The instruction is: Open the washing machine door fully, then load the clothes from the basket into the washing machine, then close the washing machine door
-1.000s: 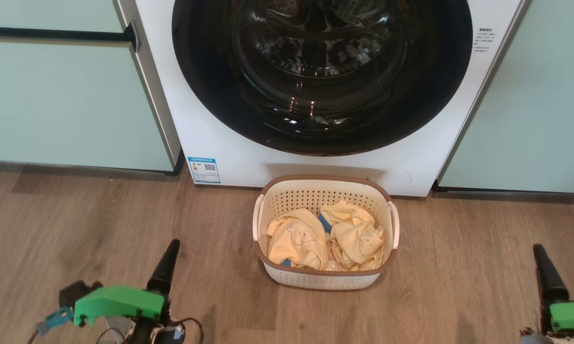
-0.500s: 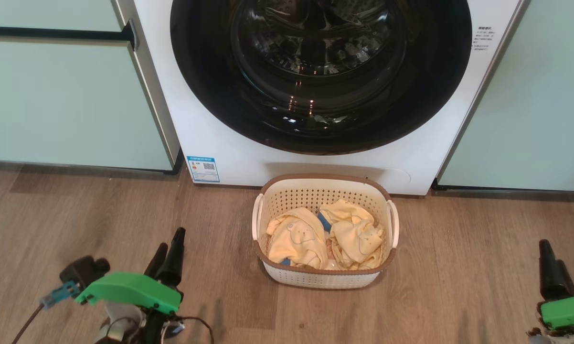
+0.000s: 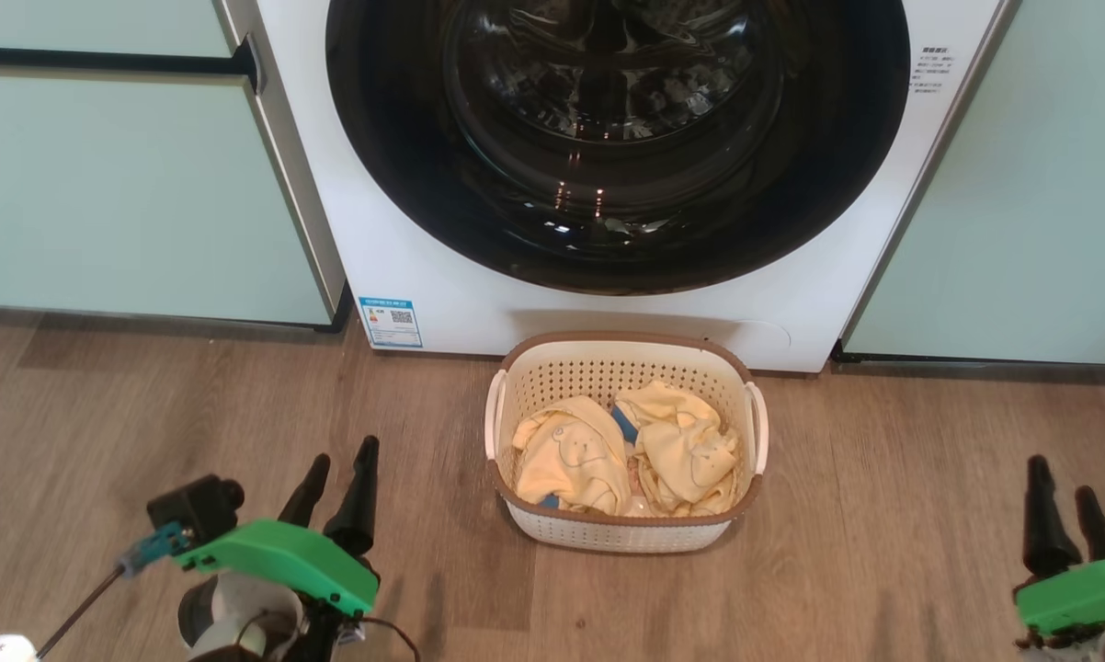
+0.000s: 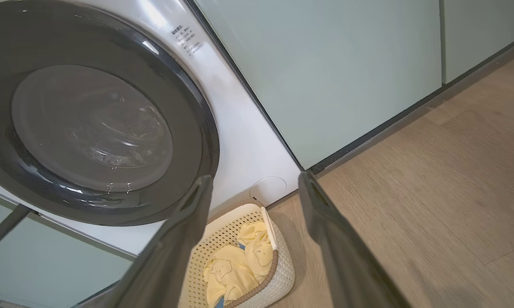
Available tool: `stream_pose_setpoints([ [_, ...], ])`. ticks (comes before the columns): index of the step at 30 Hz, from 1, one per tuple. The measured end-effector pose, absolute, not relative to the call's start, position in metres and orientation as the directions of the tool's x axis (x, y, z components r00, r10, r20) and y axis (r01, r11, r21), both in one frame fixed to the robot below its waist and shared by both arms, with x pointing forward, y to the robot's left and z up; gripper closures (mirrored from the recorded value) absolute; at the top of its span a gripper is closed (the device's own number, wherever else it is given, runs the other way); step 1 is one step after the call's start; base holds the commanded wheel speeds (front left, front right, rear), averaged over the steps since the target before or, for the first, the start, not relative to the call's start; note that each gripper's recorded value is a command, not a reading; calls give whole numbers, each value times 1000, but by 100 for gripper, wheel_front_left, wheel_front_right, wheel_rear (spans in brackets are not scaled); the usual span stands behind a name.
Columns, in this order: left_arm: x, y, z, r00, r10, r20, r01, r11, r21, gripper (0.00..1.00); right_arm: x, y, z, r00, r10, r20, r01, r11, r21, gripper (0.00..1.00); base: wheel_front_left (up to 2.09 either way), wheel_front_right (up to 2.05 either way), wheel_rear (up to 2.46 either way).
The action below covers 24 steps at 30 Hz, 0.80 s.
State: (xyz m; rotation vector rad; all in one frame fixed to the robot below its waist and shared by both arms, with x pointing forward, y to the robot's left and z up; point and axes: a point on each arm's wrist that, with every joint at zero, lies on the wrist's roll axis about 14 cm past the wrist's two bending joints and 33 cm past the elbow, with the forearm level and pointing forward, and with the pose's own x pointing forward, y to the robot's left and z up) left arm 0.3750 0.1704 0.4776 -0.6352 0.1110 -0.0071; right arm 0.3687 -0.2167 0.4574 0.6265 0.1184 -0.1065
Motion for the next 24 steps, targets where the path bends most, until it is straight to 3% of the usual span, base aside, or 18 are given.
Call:
stream_pose_setpoints([
  [24, 381, 160, 490, 997, -75, -31, 59, 933, -354, 0, 375, -191, 468, 996, 31, -87, -5, 960, 281, 0, 0, 0, 0],
])
